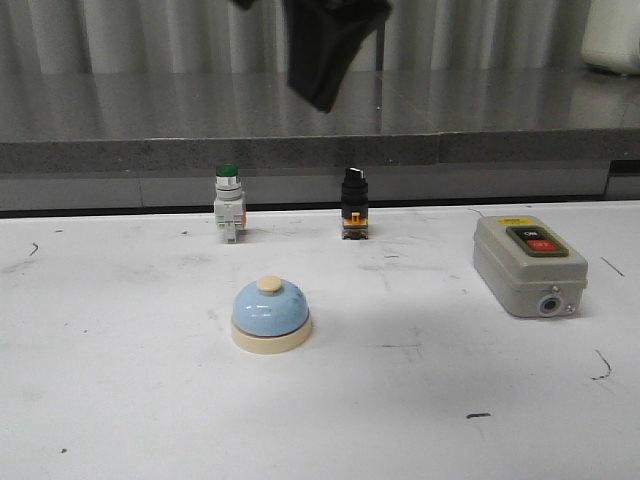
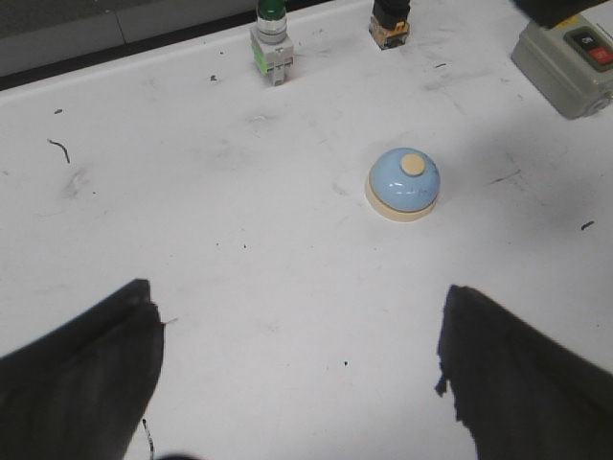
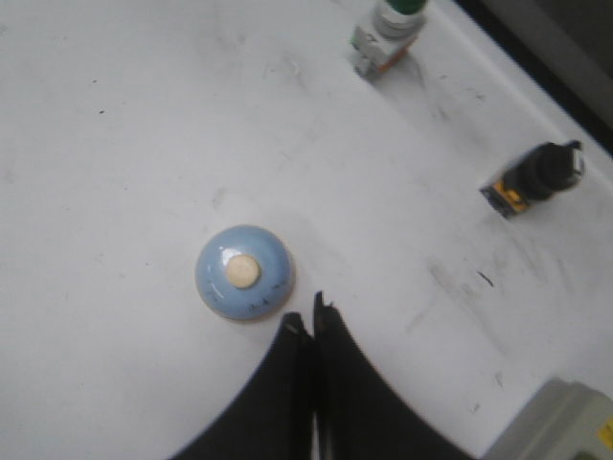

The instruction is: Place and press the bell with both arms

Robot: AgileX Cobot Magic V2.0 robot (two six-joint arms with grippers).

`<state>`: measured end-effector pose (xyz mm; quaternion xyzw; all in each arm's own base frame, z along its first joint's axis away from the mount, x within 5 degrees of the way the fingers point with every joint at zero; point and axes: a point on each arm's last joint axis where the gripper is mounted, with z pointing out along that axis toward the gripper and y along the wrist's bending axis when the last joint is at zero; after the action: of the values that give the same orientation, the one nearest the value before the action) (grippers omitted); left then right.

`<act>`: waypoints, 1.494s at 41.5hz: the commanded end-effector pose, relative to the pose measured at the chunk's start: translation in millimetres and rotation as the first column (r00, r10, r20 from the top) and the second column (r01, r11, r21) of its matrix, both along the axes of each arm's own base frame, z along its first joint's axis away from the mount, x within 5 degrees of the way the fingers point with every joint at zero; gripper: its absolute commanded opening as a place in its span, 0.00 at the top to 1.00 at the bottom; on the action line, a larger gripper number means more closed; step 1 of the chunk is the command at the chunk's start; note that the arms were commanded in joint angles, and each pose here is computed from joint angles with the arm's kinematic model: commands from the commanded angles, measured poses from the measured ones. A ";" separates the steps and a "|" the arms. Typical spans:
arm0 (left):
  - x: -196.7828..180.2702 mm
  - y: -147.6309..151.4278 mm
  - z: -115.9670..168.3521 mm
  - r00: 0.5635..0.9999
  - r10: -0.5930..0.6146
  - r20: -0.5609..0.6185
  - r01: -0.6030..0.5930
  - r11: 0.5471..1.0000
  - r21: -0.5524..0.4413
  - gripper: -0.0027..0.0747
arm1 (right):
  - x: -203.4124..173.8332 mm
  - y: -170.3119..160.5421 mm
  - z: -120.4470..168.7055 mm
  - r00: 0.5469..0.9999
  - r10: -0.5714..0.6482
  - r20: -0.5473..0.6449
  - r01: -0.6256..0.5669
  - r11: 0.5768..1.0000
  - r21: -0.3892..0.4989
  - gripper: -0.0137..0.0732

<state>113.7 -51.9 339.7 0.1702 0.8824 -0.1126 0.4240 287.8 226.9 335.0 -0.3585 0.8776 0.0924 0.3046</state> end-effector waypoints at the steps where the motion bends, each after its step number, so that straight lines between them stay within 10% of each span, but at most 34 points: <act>1: 1.7 -0.9 13.6 0.997 0.016 0.071 -0.012 0.998 -0.060 0.23 | -22.2 -38.2 40.6 0.989 -0.080 0.124 0.058 0.983 0.174 0.92; 32: 1.7 -0.9 13.6 0.997 0.016 0.071 -0.012 0.998 -0.060 0.23 | -187.8 -165.8 22.8 0.901 -0.245 0.357 0.082 0.906 0.414 0.92; 62: 1.9 -1.0 14.0 0.997 0.017 0.075 -0.012 0.998 -0.061 0.23 | -204.4 -176.4 18.9 0.875 -0.254 0.413 0.062 0.903 0.424 0.92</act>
<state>113.7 -51.9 339.6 0.1703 0.8827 -0.1124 0.4233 80.8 51.5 339.0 -0.2364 0.7985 0.1571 0.5309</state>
